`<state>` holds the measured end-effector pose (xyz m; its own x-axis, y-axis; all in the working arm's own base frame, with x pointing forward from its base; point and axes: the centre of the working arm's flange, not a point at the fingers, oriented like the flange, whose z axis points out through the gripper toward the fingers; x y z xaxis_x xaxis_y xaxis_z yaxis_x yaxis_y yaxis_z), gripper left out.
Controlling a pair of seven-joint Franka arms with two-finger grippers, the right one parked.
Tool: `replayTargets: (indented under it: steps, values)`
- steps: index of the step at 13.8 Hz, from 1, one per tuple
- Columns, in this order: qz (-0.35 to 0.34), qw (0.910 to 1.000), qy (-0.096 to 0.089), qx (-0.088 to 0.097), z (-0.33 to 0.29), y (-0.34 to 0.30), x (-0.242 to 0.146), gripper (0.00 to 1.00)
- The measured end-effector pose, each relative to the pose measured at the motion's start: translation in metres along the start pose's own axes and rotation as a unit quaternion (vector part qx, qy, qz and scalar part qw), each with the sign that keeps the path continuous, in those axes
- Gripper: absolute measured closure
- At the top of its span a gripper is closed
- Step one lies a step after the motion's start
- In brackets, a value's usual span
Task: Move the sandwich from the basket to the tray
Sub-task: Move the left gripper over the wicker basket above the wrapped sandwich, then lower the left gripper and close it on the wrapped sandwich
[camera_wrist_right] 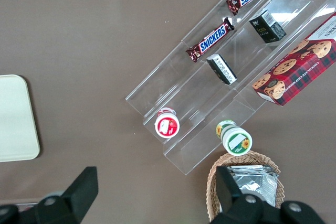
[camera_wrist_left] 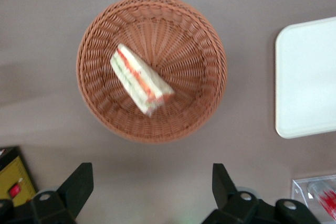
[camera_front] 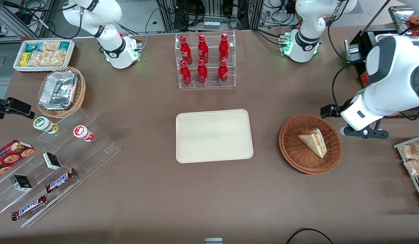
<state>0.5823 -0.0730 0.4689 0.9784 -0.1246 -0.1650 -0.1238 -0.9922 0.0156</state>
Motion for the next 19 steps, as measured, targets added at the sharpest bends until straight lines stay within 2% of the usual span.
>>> replayTargets:
  steps: [4, 9, 13, 16, 17, 19]
  values:
    - [0.005, 0.9995, 0.027, 0.016, 0.055, -0.003, 0.004, 0.00]
    - [0.001, 0.9979, 0.063, 0.016, 0.110, -0.010, 0.000, 0.00]
    - [-0.061, 0.9939, 0.091, 0.011, 0.136, -0.025, -0.007, 0.00]
    - [-0.156, 0.9831, 0.096, 0.001, 0.144, -0.026, -0.010, 0.00]
    - [-0.191, 0.9769, 0.096, -0.002, 0.145, -0.026, -0.011, 0.00]
    - [-0.265, 0.9591, 0.098, -0.011, 0.147, -0.025, -0.010, 0.00]
